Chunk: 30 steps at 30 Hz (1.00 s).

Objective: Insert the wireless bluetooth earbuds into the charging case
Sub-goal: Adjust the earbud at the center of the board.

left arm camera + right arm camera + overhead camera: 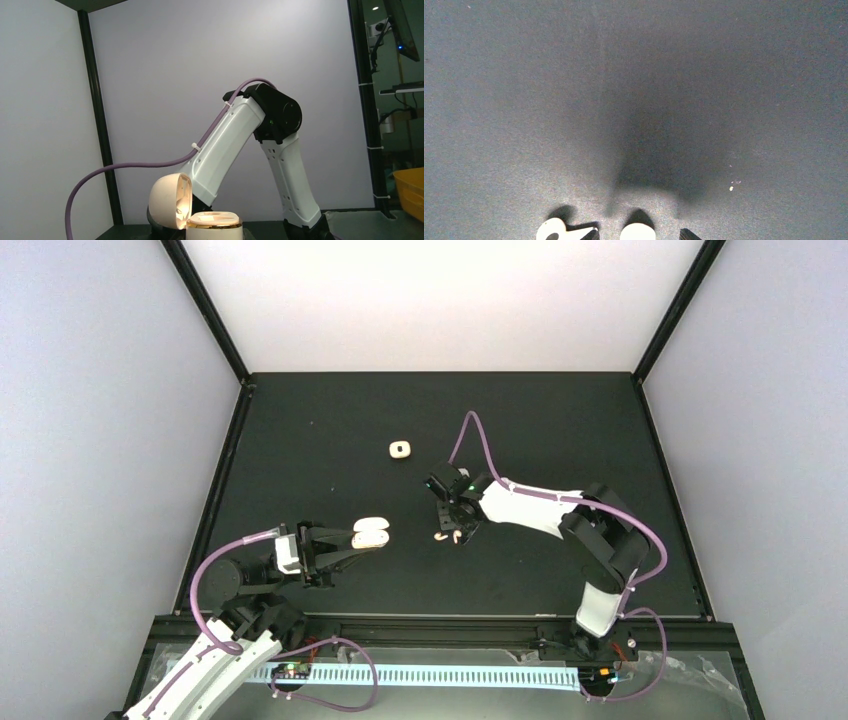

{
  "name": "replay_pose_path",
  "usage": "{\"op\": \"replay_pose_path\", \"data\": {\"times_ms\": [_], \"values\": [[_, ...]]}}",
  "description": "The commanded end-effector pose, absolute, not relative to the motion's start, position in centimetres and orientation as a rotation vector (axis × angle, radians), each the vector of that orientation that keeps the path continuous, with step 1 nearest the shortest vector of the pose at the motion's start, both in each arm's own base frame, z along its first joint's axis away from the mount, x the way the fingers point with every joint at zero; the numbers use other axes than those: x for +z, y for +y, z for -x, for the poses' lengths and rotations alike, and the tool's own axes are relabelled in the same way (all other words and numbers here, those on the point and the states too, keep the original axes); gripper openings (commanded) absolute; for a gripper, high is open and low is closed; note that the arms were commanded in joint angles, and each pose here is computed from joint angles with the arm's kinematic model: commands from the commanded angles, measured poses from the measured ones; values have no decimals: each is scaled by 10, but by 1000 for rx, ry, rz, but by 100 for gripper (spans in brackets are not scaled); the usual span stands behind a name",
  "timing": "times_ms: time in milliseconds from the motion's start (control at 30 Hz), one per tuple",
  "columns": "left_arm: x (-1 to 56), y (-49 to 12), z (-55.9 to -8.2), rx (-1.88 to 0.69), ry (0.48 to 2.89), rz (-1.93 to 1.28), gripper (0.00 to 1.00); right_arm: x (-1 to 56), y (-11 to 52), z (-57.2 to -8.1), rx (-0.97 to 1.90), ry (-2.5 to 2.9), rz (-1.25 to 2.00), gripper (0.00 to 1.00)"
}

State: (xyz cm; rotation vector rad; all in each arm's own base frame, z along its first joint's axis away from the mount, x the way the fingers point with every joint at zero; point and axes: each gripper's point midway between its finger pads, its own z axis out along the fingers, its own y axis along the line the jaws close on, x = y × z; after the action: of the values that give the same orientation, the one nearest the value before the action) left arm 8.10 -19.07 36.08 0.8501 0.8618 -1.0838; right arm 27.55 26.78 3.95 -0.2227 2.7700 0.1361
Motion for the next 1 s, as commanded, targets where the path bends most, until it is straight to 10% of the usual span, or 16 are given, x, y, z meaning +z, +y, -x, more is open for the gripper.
{"op": "replay_pose_path", "data": {"times_ms": [0,967], "values": [[377,-186,-75,-1062,817,-847,2,29,266,-275,117,2799,218,40],[377,-187,-76,-1068,830,-848,2,5,255,-247,50,2911,199,36]]}}
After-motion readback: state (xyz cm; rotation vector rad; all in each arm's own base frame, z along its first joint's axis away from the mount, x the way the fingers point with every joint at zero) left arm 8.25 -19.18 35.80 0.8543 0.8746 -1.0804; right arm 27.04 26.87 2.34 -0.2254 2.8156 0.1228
